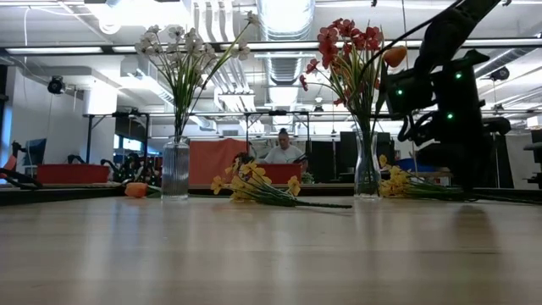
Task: Sort flowers into vase by color
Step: Put the right yellow flowers into the left transparent flower vase
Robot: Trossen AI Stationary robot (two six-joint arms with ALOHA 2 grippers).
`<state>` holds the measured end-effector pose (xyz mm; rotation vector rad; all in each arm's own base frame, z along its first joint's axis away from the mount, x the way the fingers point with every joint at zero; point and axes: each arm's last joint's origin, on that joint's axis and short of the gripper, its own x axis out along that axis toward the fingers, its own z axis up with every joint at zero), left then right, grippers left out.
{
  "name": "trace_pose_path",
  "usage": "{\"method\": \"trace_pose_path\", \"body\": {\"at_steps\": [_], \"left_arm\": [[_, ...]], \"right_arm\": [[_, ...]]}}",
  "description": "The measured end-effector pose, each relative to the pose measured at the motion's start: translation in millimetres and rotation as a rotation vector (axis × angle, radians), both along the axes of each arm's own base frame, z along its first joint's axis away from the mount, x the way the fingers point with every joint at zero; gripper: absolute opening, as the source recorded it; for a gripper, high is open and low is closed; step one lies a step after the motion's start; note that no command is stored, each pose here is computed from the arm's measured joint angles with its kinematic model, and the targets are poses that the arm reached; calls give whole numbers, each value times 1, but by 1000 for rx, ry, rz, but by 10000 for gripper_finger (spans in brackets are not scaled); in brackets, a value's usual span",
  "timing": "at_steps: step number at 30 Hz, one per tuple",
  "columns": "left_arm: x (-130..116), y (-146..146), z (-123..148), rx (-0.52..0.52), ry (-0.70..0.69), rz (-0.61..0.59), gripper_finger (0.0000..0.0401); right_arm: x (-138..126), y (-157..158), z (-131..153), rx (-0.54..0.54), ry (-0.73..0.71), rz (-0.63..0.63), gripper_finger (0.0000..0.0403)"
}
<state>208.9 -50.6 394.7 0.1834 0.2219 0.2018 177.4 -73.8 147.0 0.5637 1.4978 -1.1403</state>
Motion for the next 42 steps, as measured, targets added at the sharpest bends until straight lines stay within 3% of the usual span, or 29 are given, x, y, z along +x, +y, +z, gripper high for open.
{"method": "trace_pose_path", "body": {"at_steps": [9,16,21,29,35,42], "left_arm": [[0,0,0,0,-1,0,199],[0,0,-1,2,7,0,199],[0,0,-1,2,9,0,199],[0,0,-1,2,11,0,199],[0,0,-1,-8,12,1,199],[-1,0,-3,-23,23,6,199]], "right_arm": [[-3,-14,-8,42,22,-57,162],[1,-19,-23,120,63,-30,156],[2,-17,-25,186,49,-13,122],[2,-17,-16,265,-28,-6,20],[7,-7,-3,373,-138,0,16],[2,21,20,471,-137,-27,14]]}}
